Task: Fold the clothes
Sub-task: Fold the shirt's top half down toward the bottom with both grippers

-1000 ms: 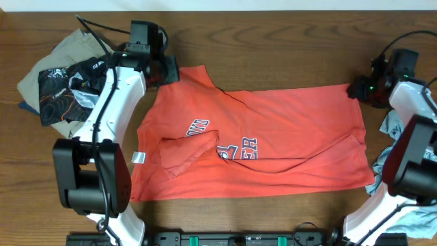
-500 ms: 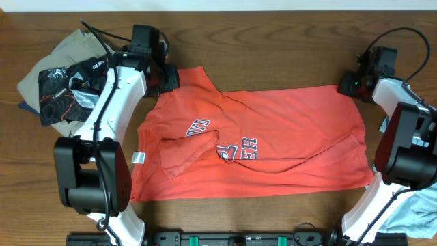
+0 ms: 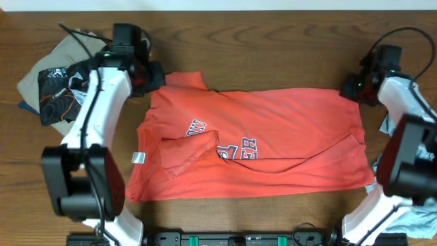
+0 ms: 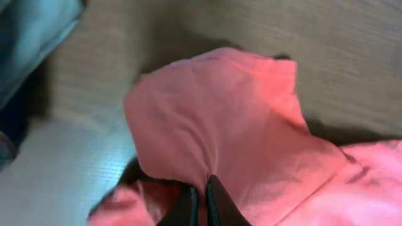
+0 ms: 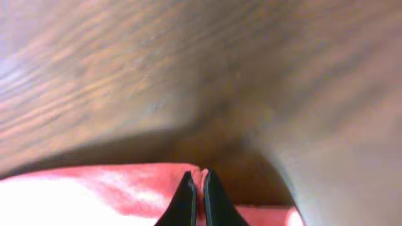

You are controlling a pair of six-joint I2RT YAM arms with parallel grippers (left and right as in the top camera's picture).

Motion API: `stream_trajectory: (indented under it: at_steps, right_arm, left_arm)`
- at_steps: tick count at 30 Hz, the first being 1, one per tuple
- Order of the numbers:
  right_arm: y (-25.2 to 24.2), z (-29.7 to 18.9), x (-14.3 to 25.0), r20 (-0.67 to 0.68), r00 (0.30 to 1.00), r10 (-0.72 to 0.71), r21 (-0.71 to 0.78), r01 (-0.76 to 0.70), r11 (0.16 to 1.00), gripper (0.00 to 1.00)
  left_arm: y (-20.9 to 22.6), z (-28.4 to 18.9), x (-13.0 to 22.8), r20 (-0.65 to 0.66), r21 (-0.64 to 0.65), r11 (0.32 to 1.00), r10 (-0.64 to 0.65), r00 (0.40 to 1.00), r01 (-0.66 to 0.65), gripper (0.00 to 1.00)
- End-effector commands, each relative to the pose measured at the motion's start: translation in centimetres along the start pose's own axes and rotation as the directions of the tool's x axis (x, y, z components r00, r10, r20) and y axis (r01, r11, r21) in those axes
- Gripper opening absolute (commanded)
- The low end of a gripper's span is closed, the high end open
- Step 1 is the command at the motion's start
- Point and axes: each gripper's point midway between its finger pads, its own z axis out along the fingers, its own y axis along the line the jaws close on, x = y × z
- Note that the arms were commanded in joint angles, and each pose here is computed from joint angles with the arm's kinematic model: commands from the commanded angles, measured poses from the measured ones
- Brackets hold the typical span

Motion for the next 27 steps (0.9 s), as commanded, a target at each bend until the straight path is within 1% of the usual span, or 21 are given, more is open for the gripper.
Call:
stream_trajectory:
  at_steps: [1,5,9,14,22,27]
  right_arm:
    - [-1.3,-5.1,-0.5,0.046,0.999,0.005,0.098,-0.01,0.995,0.01]
    - [-4.5,-7.8,3.0,-0.064,0.998,0.017,0.284,0.001,0.959,0.01]
    - [-6.9,-9.7,5.7,-0.16,0.986,0.042,0.401,0.026,0.916,0.01]
    - [-8.2,-10.7,8.2,-0.261,0.962,0.084,0.426,0.036,0.904,0.01]
    - [-9.3,-12.2,11.4,-0.386,0.912,0.137,0.445,0.054,0.894,0.01]
    - [-9.3,-12.7,12.3,-0.422,0.895,0.146,0.447,0.066,0.892,0.02]
  left_arm:
    - [-0.7,-3.8,0.4,0.021,0.013,1.0,0.018,1.0,-0.018,0.06]
    - [0.3,-4.8,4.4,-0.128,-0.029,1.0,-0.007,0.992,0.004,0.06]
    - [1.3,-5.6,8.3,-0.284,-0.076,0.997,-0.042,0.958,0.021,0.07]
    - [1.9,-6.4,11.3,-0.398,-0.11,0.994,-0.071,0.915,0.03,0.06]
    - [3.0,-6.6,15.2,-0.528,-0.157,0.987,-0.109,0.842,0.03,0.06]
    - [3.8,-6.4,17.7,-0.6,-0.177,0.984,-0.123,0.79,0.019,0.06]
